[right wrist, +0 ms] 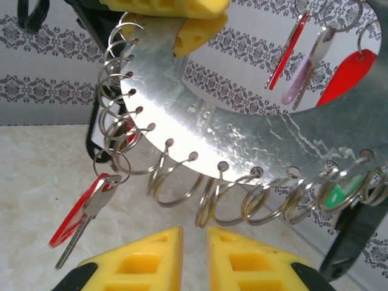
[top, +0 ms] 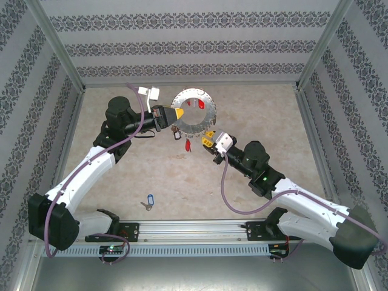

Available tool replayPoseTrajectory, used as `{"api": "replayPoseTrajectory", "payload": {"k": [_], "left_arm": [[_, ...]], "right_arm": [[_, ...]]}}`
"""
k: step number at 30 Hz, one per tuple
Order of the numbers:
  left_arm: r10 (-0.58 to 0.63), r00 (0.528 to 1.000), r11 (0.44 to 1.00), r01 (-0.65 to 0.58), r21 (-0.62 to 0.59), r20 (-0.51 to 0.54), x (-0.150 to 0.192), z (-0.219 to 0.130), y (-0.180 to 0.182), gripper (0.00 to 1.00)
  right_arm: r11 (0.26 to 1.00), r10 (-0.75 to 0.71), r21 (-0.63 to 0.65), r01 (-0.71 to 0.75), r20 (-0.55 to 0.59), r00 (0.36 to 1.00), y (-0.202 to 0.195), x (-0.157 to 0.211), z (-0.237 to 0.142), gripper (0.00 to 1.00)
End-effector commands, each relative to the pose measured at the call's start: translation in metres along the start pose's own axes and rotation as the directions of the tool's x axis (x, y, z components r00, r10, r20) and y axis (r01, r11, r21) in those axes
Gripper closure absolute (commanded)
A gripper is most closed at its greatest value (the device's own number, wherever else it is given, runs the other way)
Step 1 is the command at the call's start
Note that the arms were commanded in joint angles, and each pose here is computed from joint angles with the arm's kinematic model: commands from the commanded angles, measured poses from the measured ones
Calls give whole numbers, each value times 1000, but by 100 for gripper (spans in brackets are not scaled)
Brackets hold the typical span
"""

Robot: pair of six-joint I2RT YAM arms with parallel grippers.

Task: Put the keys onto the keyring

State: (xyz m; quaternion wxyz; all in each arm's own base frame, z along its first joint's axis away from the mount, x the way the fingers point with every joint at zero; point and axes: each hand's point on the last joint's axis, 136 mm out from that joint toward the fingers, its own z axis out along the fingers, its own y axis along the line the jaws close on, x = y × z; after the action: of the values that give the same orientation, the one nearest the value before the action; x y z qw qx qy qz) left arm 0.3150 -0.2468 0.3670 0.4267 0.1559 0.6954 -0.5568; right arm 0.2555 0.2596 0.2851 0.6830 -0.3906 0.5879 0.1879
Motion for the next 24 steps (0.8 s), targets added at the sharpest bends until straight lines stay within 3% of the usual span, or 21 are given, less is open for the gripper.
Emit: {"api": "replayPoseTrajectory", "payload": {"k": [1,24], "left_arm": [[65,997,998,-66,13,45,-12,-6,-13,100],[69,996,998,-70,11,49,-12,-8,-14,100]], "right_arm": [[1000,-2,12,1,66,998,-4,-24,1,84],[1000,-24,16,23,54,998,0,-28,11,83]]}}
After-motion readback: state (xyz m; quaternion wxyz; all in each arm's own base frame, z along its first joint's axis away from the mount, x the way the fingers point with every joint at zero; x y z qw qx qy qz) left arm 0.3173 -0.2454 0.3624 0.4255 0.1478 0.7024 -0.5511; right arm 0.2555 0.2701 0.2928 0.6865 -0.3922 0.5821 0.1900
